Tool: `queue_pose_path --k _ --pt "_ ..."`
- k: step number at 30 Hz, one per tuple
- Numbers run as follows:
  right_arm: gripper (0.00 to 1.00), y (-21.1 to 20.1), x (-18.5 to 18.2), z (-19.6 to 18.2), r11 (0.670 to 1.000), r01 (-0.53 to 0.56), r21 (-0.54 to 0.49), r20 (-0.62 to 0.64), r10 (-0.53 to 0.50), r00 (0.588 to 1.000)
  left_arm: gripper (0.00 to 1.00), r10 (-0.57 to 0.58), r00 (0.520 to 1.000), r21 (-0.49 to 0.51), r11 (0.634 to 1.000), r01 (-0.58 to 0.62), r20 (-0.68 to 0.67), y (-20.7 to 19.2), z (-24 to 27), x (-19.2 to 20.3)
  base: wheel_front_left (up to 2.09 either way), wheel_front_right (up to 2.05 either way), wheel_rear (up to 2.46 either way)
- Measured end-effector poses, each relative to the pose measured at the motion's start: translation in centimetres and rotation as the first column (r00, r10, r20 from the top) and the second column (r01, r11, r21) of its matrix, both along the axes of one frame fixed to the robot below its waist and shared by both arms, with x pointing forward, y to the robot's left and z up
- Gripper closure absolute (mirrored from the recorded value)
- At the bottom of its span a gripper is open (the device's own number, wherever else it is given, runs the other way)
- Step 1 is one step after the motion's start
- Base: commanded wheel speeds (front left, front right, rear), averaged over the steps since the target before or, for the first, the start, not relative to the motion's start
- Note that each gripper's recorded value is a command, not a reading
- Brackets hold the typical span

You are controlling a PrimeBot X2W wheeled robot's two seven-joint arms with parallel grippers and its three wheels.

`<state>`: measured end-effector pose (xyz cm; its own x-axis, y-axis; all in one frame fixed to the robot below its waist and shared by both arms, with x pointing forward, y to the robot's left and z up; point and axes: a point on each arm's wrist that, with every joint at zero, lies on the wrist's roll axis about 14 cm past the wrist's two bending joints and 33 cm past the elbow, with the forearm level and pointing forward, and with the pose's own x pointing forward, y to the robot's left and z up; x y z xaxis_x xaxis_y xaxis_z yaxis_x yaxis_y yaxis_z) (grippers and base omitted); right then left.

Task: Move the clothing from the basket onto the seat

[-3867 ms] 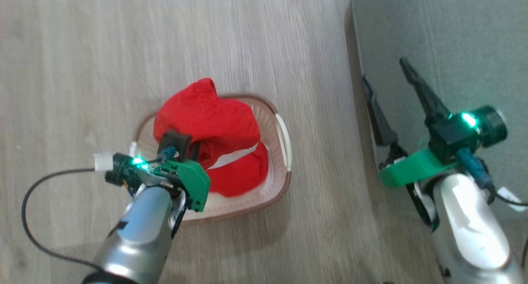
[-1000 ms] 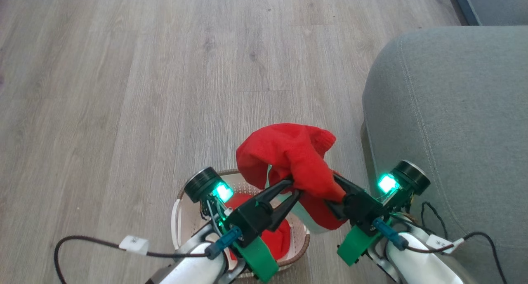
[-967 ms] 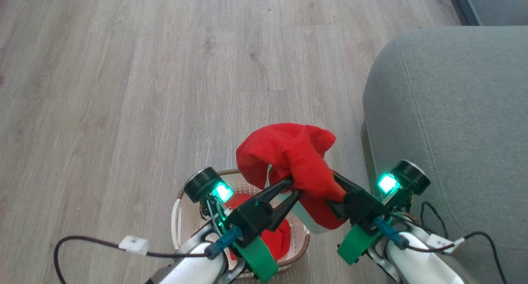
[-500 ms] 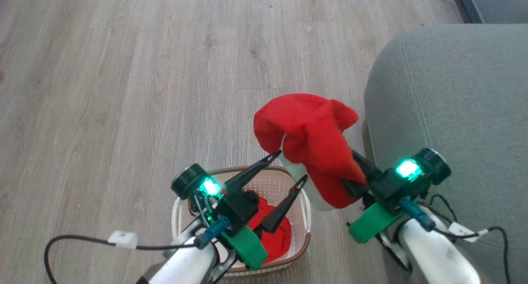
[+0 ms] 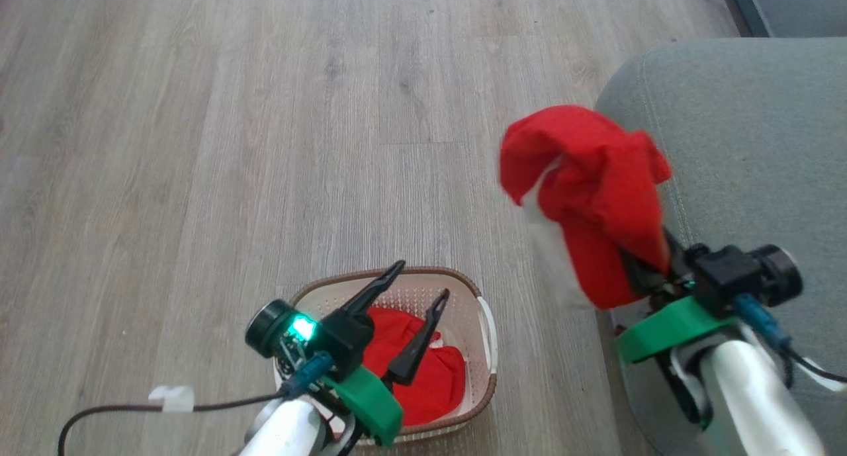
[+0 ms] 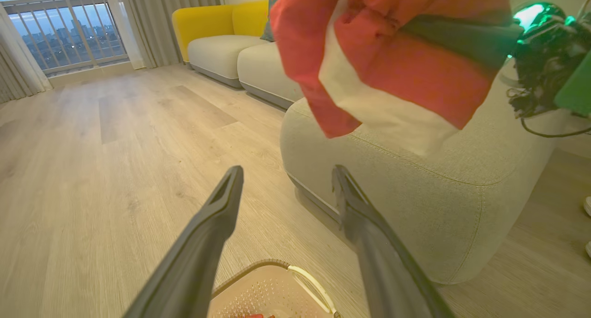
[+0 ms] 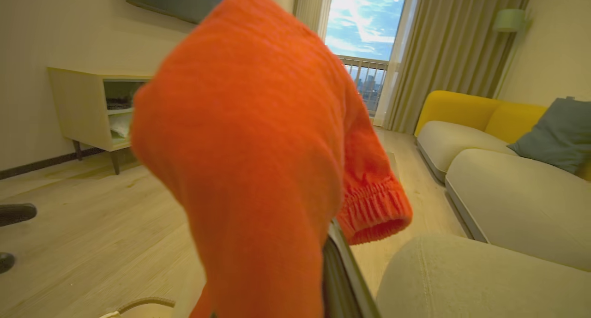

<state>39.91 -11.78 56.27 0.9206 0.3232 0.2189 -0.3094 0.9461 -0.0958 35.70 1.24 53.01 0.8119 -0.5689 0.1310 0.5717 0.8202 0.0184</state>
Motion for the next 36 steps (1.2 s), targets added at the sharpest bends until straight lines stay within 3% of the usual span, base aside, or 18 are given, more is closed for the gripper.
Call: queue_pose_path --k 10,18,30,36 --pt "1.00 -3.5 -0.7 -2.2 0.994 0.108 0.019 -0.066 -0.106 0.992 0.00 0.004 0.998 -0.004 1.000 -0.004 -0.061 -0.1 -1.9 -1.2 0.00 0.00 0.00" --pt "1.00 -3.9 -0.9 -3.3 0.992 0.127 0.018 -0.099 -0.125 0.987 0.00 -0.032 0.993 0.001 0.999 0.032 -0.110 -1.0 -3.4 -2.6 0.00 0.00 0.00" --pt "1.00 -4.7 -1.1 -3.8 0.988 0.153 0.016 -0.113 -0.150 0.982 0.00 -0.077 0.991 0.003 0.997 0.078 -0.111 -2.3 -3.5 -2.9 0.00 0.00 0.00" --pt "1.00 -7.2 -1.7 -3.2 0.975 0.221 0.006 -0.092 -0.220 0.971 0.00 -0.124 0.986 -0.005 0.992 0.124 -0.112 -3.7 -3.5 -2.8 0.00 0.00 0.00"
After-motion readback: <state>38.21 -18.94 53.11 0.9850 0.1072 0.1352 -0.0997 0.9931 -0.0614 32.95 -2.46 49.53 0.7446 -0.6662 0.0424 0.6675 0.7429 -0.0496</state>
